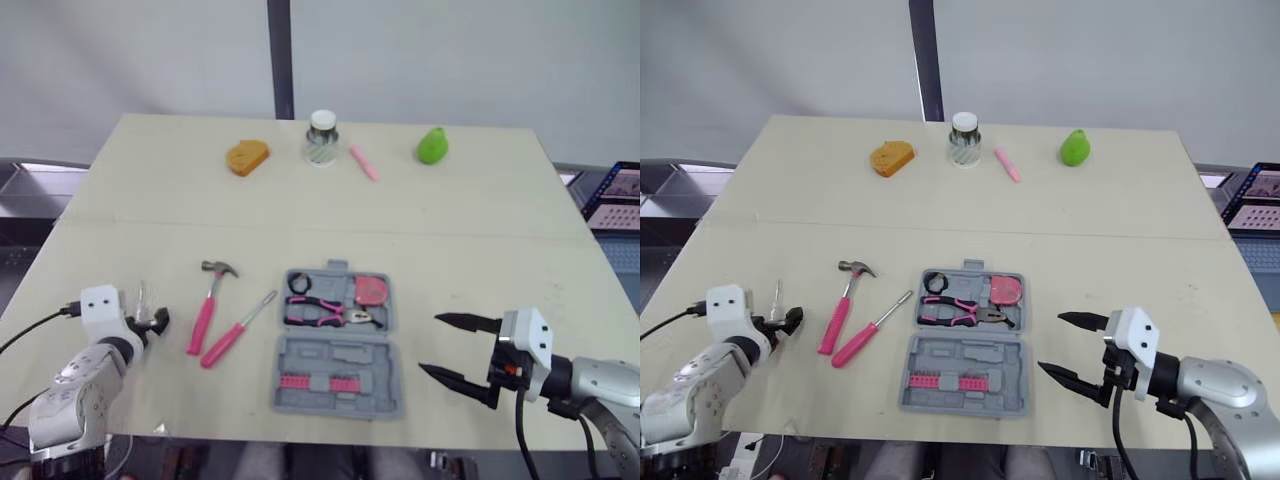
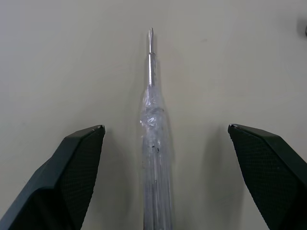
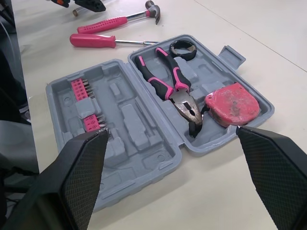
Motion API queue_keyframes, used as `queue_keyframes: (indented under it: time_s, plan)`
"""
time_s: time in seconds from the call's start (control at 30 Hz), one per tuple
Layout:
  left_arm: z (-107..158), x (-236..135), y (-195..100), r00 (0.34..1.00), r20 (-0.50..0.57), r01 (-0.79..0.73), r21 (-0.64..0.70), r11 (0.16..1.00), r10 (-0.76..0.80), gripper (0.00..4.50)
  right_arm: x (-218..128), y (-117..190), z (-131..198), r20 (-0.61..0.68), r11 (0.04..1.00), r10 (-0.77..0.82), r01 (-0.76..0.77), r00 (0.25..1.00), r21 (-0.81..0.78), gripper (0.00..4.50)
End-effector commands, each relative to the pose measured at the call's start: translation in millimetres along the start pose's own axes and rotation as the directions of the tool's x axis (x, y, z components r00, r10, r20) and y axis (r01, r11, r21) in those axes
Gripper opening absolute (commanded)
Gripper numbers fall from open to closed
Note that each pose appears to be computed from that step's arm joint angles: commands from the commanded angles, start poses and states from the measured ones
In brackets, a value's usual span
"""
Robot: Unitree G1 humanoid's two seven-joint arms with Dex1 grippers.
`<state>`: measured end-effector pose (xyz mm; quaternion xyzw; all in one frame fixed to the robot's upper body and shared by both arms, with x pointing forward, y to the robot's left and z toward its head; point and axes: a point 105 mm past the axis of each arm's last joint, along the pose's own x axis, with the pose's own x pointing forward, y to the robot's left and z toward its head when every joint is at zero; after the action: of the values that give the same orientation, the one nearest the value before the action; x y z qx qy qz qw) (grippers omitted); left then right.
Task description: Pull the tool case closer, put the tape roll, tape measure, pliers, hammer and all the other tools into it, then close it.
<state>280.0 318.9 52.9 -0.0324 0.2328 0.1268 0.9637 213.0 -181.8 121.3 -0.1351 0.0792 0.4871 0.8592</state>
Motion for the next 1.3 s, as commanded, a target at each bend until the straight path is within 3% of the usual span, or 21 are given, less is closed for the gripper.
queue_keyframes:
  time_s: [0.03, 0.43, 0.53, 0.77, 1.1, 1.3]
  plan:
    - [7.5, 2.3, 2.3, 0.999, 0.03, -0.012, 0.014, 1.0, 0.011, 4.41, 1.9, 3.2, 8.6, 0.017, 1.0, 0.007, -0.007, 1.0, -0.025, 4.5]
    - [7.6, 14.4, 8.2, 0.999, 0.033, -0.019, 0.031, 0.999, 0.018, 4.41, 0.3, 4.2, 7.8, 0.008, 1.0, 0.003, -0.003, 1.0, -0.022, 4.5]
    - [8.0, 16.1, 9.4, 0.999, 0.035, -0.02, 0.035, 0.999, 0.019, 3.54, 0.5, 3.9, 7.9, 0.006, 1.0, 0.007, -0.007, 1.0, -0.024, 4.5]
    - [4.9, 15.6, 16.2, 0.999, 0.029, -0.045, 0.035, 0.998, 0.044, 0.03, 1.3, 1.3, 7.7, 0.002, 1.0, 0.009, -0.009, 1.0, -0.027, 4.5]
    - [2.8, 11.7, 19.0, 0.997, 0.041, -0.06, 0.031, 0.998, 0.059, 0.02, 4.1, -0.3, 6.7, 0.003, 1.0, 0.014, -0.014, 1.0, -0.027, 4.5]
    - [50.7, -4.9, 14.6, 0.987, 0.156, 0.014, 0.124, 0.992, -0.033, 0.02, 1.9, -2.4, 7.1, 0.001, 0.999, 0.01, -0.01, 1.0, -0.03, 4.5]
